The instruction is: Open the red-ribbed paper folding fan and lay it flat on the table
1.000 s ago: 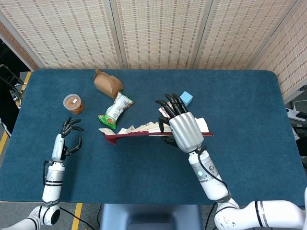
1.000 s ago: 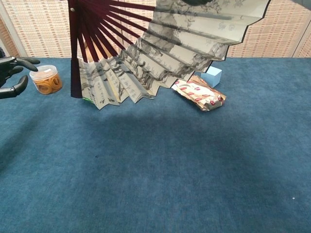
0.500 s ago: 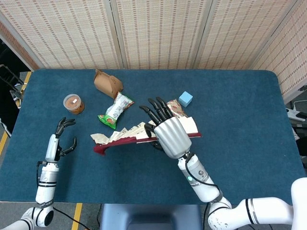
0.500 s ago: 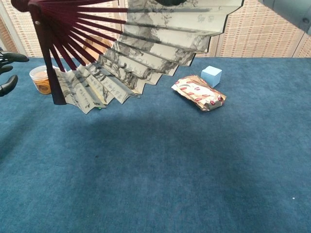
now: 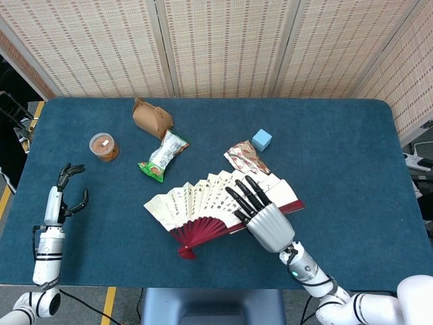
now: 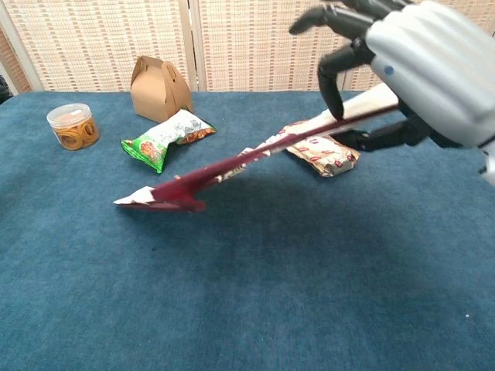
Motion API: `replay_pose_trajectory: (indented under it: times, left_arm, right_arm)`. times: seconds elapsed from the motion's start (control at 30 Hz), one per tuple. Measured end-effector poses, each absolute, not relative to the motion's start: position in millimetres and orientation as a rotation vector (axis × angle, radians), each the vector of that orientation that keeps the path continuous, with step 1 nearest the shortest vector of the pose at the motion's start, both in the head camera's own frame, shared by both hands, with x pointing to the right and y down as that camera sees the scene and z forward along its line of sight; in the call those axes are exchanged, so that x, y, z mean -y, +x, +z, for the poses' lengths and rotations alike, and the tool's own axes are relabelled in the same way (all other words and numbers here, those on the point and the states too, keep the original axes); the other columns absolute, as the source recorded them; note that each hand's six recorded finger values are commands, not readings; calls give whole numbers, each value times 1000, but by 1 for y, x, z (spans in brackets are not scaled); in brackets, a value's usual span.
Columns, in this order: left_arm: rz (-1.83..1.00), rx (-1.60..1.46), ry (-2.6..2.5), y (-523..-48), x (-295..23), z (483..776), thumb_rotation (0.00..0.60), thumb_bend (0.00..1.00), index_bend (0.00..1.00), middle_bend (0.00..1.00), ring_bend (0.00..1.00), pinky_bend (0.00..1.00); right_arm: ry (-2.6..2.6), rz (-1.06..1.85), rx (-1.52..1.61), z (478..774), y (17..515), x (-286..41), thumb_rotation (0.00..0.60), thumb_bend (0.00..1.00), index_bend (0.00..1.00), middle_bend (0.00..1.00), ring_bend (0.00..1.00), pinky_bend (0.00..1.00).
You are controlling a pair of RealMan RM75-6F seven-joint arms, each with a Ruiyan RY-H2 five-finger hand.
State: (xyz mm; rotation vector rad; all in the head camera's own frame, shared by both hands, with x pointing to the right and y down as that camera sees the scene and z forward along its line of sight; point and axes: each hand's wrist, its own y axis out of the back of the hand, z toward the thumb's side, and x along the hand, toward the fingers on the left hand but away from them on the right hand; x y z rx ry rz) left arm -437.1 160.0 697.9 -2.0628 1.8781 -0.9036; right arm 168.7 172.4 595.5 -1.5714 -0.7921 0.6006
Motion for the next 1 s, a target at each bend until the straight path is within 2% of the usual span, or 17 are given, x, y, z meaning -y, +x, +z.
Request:
replay_pose_trajectory:
  times: [0.13,0.23,0.33,0.43,0.5,0.57,0.6,0.7,0.77,0.87,1.0]
  left_arm:
    - [-905,-1871,-2062,-437,-160,699,600,494,236,147,0,26]
    - [-912,-1864,-2062,-436,-160,701,600,493,236,146,0,26]
    - [-921,-1860,-2065,-435,-161,704,600,493,236,147,0,25]
    - [-925,-1860,-2070,-435,-162,706,600,494,236,147,0,25]
    - [-924,-1858,-2071,-436,-162,706,600,493,237,146,0,25]
    - [-921,-1856,-2071,-436,-163,706,600,493,236,146,0,25]
    - [-920,-1855,-2070,-437,-163,705,600,493,236,146,0,25]
    - [-923,-1863,-2069,-439,-164,705,600,481,236,147,0,25]
    - [-928,-1868,-2070,-440,-165,706,600,470,236,147,0,25]
    - [-938,-1871,-2080,-441,-167,709,600,464,232,146,0,26]
    - [-936,-1855,-2094,-440,-169,709,600,463,228,138,0,25]
  right_arm:
    - [-1597,651,826,608,199,-188,600,307,670,150,0,0]
    - [-1585,667,823,609,217,-201,600,307,621,150,0,0]
    - [-1553,685,780,612,231,-211,600,305,484,149,0,0]
    - [-1502,747,716,619,249,-222,600,302,297,134,0,0]
    - [-1480,796,684,625,258,-227,600,301,88,75,0,0]
    - [-1463,865,655,632,267,-228,600,278,6,23,0,0]
    - [-1459,900,644,635,271,-228,600,266,1,16,0,0]
    - [-1467,1005,624,641,281,-230,600,112,0,0,0,0]
    - [-1481,1067,596,644,286,-232,600,44,0,0,0,0]
    - [-1486,1160,508,650,294,-235,600,1,0,0,0,0]
    - [-1493,1300,340,660,304,-240,598,0,0,0,0,0]
